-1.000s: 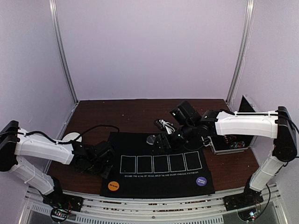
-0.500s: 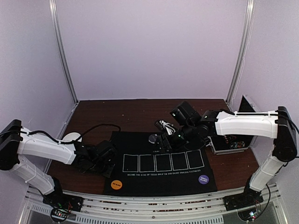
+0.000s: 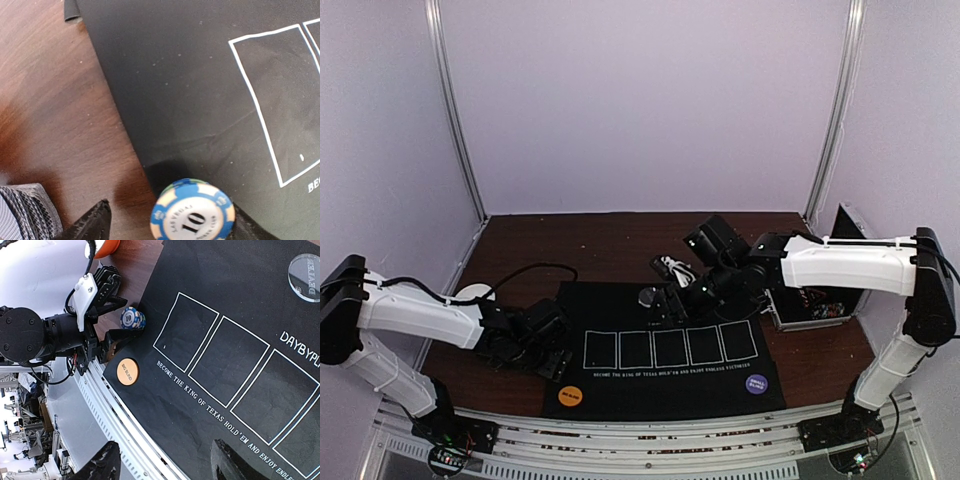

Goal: Distribute texas hold em gaming equipment
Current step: Place the poker chips pile at the big blind area.

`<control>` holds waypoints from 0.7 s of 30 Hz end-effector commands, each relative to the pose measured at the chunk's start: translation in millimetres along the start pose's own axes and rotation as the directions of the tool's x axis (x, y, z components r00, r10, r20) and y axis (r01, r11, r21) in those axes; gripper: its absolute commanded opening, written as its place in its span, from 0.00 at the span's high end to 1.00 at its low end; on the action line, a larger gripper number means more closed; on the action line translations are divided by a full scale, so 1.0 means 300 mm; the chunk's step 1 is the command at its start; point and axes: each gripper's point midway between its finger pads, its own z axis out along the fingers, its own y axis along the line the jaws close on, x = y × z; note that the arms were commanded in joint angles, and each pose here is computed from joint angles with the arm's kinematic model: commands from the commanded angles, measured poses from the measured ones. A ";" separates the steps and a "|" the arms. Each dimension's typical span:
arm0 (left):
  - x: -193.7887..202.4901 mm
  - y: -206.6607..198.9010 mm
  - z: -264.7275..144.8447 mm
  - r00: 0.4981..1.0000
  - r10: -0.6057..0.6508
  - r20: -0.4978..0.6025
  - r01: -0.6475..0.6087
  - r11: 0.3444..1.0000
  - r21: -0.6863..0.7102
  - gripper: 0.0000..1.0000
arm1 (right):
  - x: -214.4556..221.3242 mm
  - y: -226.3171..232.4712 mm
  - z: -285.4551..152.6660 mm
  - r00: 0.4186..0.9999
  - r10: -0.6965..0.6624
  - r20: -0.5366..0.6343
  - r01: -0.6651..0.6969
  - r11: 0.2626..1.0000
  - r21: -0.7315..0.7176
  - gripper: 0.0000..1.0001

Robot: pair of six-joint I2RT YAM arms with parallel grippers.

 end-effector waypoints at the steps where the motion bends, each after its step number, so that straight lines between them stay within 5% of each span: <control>1: 0.011 -0.027 -0.022 0.997 0.069 -0.042 -0.067 0.997 0.041 0.13 | -0.059 -0.001 -0.054 0.998 -0.028 0.052 0.027 0.999 0.033 0.36; 9: -0.139 -0.052 -0.147 0.989 0.136 0.055 -0.139 0.989 0.051 0.02 | -0.214 -0.254 -0.349 0.982 -0.038 0.187 -0.028 0.942 0.336 0.30; 13: -0.198 -0.050 -0.209 0.985 0.145 0.093 -0.150 0.987 0.052 0.02 | -0.272 -0.490 -0.550 0.972 -0.045 0.231 -0.099 0.811 0.577 0.25; 16: -0.252 -0.041 -0.252 0.981 0.137 0.134 -0.146 0.988 0.056 0.02 | -0.277 -0.705 -0.688 0.974 -0.016 0.228 -0.164 0.646 0.745 0.19; 21: -0.300 -0.014 -0.274 0.975 0.142 0.171 -0.151 0.988 0.039 0.02 | -0.277 -0.969 -0.764 0.974 0.091 0.207 -0.225 0.487 0.844 0.06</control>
